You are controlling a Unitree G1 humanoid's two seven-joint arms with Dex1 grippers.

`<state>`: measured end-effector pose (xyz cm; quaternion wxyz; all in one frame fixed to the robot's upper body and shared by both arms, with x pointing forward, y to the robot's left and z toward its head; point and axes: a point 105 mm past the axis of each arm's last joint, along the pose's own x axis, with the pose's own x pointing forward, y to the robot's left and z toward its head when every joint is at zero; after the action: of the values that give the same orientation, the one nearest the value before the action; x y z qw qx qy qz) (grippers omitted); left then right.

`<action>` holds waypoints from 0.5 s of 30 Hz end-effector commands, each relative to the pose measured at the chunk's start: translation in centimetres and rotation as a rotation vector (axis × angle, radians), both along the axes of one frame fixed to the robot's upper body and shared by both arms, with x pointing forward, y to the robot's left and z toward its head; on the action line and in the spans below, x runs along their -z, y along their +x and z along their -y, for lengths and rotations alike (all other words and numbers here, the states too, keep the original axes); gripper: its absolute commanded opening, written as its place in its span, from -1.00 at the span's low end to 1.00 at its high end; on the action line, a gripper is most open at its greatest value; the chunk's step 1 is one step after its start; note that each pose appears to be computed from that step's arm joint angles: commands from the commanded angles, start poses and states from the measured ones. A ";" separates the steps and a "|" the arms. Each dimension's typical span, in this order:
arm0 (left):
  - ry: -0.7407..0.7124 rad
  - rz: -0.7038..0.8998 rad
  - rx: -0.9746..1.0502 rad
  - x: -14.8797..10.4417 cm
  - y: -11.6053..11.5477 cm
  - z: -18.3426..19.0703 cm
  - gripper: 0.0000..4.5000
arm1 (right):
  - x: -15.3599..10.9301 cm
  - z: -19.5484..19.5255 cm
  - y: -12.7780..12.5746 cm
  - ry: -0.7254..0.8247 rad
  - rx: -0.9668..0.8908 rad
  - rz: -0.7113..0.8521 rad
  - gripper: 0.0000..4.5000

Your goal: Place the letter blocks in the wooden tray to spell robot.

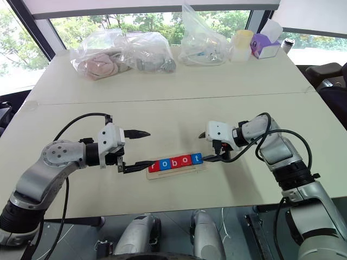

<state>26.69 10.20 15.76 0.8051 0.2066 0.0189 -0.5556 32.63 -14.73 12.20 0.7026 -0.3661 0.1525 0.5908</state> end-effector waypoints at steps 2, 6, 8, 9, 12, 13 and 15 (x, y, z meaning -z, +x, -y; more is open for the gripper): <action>-0.011 0.037 0.013 -0.9 -0.1 0.2 1.00 | -1.4 -0.2 0.3 0.019 -0.005 0.047 0.82; -0.010 0.037 0.013 -0.9 -0.2 0.1 1.00 | -2.3 0.2 0.5 0.039 0.019 0.060 0.82; -0.009 0.031 0.015 -0.8 -0.3 0.0 1.00 | -2.9 0.5 0.3 0.058 0.040 0.061 0.82; -0.008 0.027 0.016 -0.8 -0.4 0.0 1.00 | -3.1 0.6 0.1 0.062 0.045 0.059 0.82; -0.010 0.015 0.005 -0.9 -0.6 -0.4 1.00 | -3.8 1.0 -1.3 0.092 0.065 0.036 0.82; -0.010 0.013 0.003 -0.9 -0.6 -0.5 1.00 | -3.9 1.0 -1.6 0.098 0.070 0.030 0.82; -0.010 0.000 -0.013 -0.9 -0.9 -1.1 1.00 | -4.6 1.1 -2.7 0.134 0.102 0.009 0.82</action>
<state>26.35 11.00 15.32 0.8084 0.1973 0.0385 -0.5532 30.77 -16.04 14.62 0.7409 -0.3245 0.1536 0.5676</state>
